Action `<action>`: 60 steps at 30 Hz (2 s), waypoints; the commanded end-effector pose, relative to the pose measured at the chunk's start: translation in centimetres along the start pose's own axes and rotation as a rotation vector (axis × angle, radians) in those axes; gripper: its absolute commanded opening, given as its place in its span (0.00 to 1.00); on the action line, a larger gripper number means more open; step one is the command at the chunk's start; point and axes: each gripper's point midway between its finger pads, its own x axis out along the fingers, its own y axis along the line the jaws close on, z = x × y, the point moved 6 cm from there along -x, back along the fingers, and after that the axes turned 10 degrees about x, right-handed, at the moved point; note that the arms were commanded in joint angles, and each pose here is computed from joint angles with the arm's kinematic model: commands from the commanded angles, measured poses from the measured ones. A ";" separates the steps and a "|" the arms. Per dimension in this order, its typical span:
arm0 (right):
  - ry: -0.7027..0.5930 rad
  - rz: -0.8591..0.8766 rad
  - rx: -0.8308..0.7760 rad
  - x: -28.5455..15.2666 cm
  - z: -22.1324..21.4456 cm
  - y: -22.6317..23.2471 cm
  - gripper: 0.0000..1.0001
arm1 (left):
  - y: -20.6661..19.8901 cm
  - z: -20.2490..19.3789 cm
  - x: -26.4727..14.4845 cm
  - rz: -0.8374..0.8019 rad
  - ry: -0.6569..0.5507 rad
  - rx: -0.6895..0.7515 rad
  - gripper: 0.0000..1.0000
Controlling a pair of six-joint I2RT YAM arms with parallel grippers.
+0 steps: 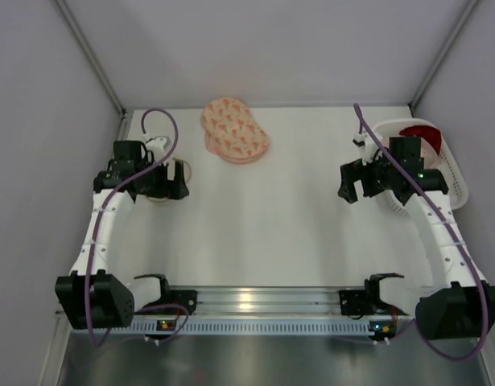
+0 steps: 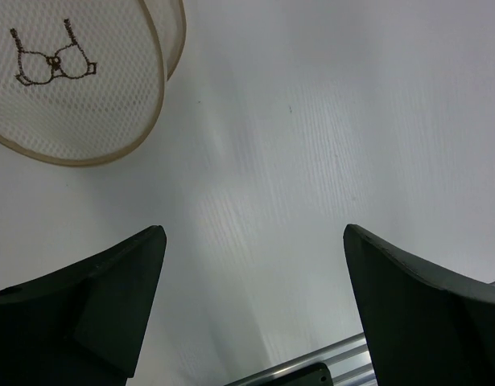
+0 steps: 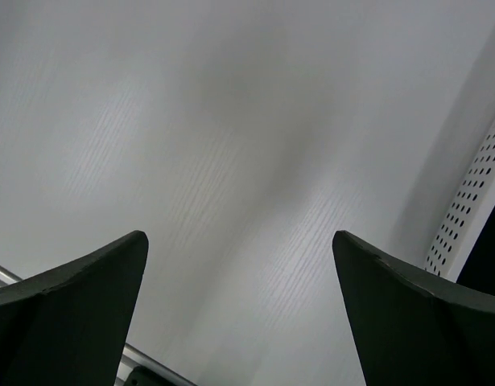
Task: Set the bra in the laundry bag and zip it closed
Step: Open the laundry bag at the center of the board.
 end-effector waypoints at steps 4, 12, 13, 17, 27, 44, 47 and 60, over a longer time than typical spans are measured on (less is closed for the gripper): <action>-0.133 -0.079 -0.060 -1.1 3.1 -0.4 1.00 | 1.5 2.2 -0.6 0.066 -0.054 0.148 0.98; -0.126 -0.103 -0.049 -0.8 3.4 -0.9 1.00 | 5.9 0.7 1.2 0.189 0.168 0.476 0.98; -0.135 -0.111 -0.031 -0.8 3.7 -0.9 0.99 | 6.6 -0.3 1.5 0.218 0.231 0.515 0.98; -0.162 -0.069 0.007 -1.3 4.6 -0.6 1.00 | 8.4 -3.0 3.4 0.205 0.386 0.690 0.96; -0.155 -0.025 0.055 -1.7 5.8 -0.8 0.99 | 9.6 -2.4 7.7 0.088 0.232 0.904 0.89; -0.114 -0.020 0.052 -1.2 4.5 -0.9 0.99 | 11.9 -3.8 14.0 0.023 0.313 0.923 0.41; -0.116 -0.023 0.049 -1.4 4.5 -0.9 0.99 | 11.4 -4.1 13.9 0.016 0.318 0.944 0.02; -0.091 0.035 0.067 -0.5 4.1 -0.5 0.99 | -5.8 -1.5 7.7 -0.206 0.267 0.807 0.00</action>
